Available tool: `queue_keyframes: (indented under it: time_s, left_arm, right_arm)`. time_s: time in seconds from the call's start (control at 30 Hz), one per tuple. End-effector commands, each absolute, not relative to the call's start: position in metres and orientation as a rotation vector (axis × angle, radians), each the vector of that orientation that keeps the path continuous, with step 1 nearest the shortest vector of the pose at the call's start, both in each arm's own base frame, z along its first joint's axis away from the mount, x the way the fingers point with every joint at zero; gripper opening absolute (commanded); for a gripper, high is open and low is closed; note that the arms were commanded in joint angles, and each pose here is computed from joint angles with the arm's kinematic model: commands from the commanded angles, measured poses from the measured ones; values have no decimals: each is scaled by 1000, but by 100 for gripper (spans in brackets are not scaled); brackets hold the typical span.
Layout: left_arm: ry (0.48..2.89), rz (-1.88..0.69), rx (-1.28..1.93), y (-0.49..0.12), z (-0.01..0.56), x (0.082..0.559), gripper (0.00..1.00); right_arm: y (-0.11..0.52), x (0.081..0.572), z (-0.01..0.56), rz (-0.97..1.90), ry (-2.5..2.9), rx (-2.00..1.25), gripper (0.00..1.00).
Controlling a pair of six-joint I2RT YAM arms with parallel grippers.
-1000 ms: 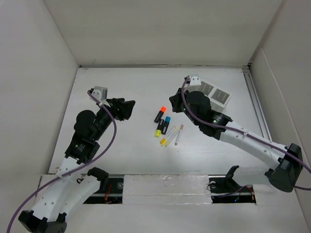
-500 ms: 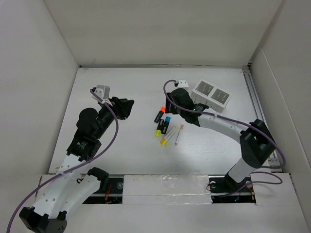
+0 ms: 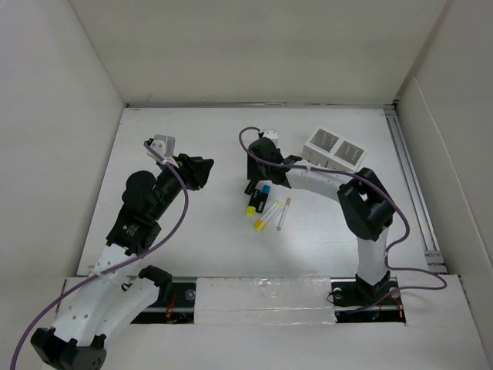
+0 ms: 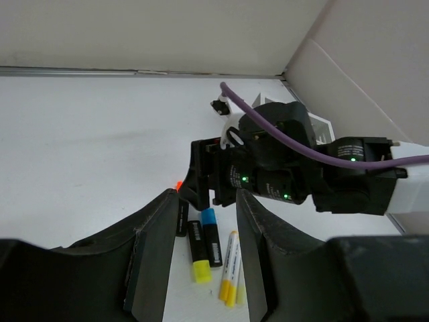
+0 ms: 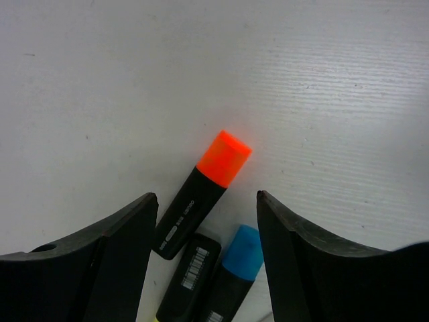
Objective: Organize the desk
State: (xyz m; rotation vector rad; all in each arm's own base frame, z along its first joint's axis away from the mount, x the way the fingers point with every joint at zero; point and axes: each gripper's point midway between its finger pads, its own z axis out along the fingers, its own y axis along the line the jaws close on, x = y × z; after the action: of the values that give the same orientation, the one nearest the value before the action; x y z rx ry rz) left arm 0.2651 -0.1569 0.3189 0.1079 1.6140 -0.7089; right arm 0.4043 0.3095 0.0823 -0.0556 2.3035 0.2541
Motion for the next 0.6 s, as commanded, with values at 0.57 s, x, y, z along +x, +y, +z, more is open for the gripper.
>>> queue_keyframes:
  time_s: [0.57]
  left_arm:
    - [1526,-775,146,-165,343,257,37]
  right_arm:
    - [329,421,46,173,2352,45,57]
